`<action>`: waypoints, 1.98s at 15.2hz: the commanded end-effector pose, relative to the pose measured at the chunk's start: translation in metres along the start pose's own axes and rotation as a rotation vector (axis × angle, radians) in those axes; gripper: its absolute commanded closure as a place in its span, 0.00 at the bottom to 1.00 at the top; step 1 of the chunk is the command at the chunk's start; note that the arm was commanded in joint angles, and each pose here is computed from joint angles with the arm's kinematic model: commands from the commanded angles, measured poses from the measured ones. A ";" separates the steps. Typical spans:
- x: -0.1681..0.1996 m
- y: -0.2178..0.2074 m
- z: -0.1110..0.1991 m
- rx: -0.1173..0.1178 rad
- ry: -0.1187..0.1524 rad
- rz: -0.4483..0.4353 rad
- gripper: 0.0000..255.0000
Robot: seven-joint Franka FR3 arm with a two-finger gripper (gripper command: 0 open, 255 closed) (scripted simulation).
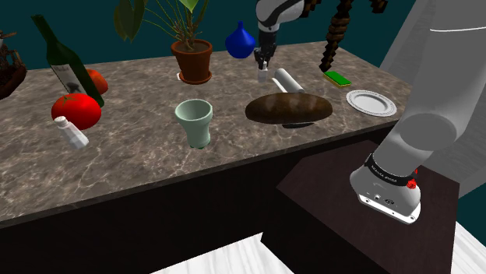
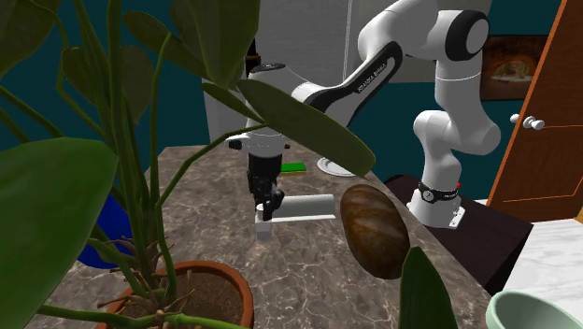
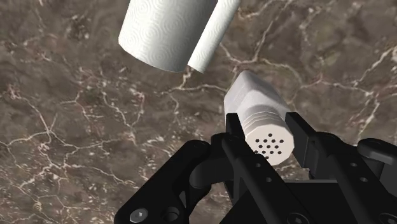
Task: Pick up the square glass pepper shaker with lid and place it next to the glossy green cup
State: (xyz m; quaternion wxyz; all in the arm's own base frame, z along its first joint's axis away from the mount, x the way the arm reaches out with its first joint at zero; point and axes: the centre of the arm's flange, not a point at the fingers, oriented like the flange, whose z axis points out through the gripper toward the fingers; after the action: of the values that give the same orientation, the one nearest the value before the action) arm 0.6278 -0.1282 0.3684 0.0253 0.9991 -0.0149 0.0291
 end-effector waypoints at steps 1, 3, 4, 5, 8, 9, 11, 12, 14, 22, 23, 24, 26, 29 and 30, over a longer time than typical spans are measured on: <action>0.001 0.000 -0.009 0.000 0.000 0.000 1.00; 0.002 0.001 -0.020 0.000 0.000 0.000 1.00; 0.002 0.001 -0.025 0.000 0.000 0.000 1.00; 0.002 0.001 -0.030 0.000 0.000 0.000 1.00; 0.003 0.002 -0.046 0.000 0.000 0.000 1.00; 0.004 0.002 -0.051 0.000 0.000 0.000 1.00; 0.004 0.003 -0.062 0.000 0.000 0.000 1.00; 0.004 0.003 -0.067 0.000 0.000 0.000 1.00; 0.005 0.004 -0.078 0.000 0.000 0.000 1.00; 0.008 0.006 -0.120 0.000 0.000 0.000 1.00; 0.008 0.006 -0.125 0.000 0.000 0.000 1.00; 0.008 0.006 -0.130 0.000 0.000 0.000 1.00; 0.009 0.007 -0.141 0.000 0.000 0.000 1.00; 0.010 0.008 -0.156 0.000 0.000 0.000 1.00; 0.010 0.008 -0.162 0.000 0.000 0.000 1.00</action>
State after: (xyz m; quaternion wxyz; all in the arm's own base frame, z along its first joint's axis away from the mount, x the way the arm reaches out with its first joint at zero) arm 0.6291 -0.1276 0.5255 0.0254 0.9991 -0.0150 0.0292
